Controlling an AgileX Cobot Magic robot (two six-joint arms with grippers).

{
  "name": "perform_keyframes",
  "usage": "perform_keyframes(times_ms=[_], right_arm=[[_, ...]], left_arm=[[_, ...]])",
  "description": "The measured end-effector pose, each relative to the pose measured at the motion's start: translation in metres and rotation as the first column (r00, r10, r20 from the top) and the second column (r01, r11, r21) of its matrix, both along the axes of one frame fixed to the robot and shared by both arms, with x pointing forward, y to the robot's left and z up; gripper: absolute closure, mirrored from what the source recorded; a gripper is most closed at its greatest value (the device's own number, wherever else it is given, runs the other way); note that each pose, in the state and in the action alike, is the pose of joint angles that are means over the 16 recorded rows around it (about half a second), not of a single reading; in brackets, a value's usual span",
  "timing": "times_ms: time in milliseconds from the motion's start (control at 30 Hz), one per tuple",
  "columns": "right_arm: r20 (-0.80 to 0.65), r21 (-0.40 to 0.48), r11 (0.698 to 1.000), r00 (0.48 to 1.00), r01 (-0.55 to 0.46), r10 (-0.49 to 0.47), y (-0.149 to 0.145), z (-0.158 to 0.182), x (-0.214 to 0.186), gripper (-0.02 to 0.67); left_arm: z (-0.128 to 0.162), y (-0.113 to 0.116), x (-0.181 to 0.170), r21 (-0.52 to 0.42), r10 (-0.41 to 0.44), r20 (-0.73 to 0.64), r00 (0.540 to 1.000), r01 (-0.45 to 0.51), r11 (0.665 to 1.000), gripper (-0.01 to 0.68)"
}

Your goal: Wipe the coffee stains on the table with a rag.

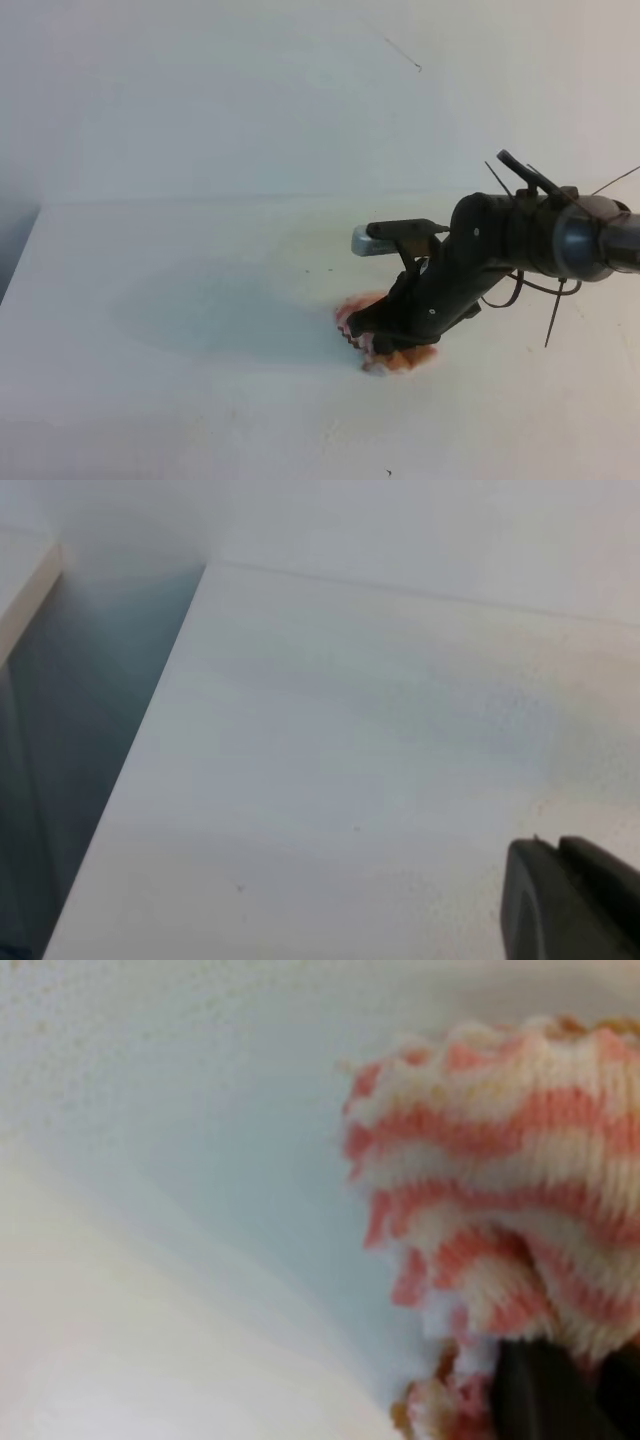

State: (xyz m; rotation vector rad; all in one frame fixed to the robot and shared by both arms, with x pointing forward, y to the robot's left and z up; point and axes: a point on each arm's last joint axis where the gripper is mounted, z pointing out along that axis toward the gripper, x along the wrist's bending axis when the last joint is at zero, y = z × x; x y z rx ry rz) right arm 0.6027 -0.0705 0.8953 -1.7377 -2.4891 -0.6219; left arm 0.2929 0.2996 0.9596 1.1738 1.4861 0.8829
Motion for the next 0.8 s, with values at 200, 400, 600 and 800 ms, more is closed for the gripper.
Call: perform_keyframes(times_ms=[200, 400, 600, 800], right_arm=[[-0.006, 0.019, 1.000, 1.000, 0.001, -0.001, 0.007, 0.001, -0.002, 0.609], [-0.030, 0.035, 0.999, 1.000, -0.007, 0.008, 0.012, 0.008, 0.001, 0.609], [-0.042, 0.079, 0.997, 0.999, -0.022, 0.025, 0.021, 0.029, 0.010, 0.607], [-0.028, 0.136, 0.990, 0.999, -0.038, 0.042, 0.030, 0.054, 0.018, 0.607]], left_arm=[[0.000, 0.000, 0.000, 0.000, 0.000, 0.000, 1.000, 0.000, 1.000, 0.674], [0.000, 0.000, 0.000, 0.000, 0.000, 0.000, 1.000, 0.000, 1.000, 0.674], [0.000, 0.000, 0.000, 0.000, 0.000, 0.000, 1.000, 0.000, 1.000, 0.674], [0.000, 0.000, 0.000, 0.000, 0.000, 0.000, 1.000, 0.000, 1.000, 0.674]])
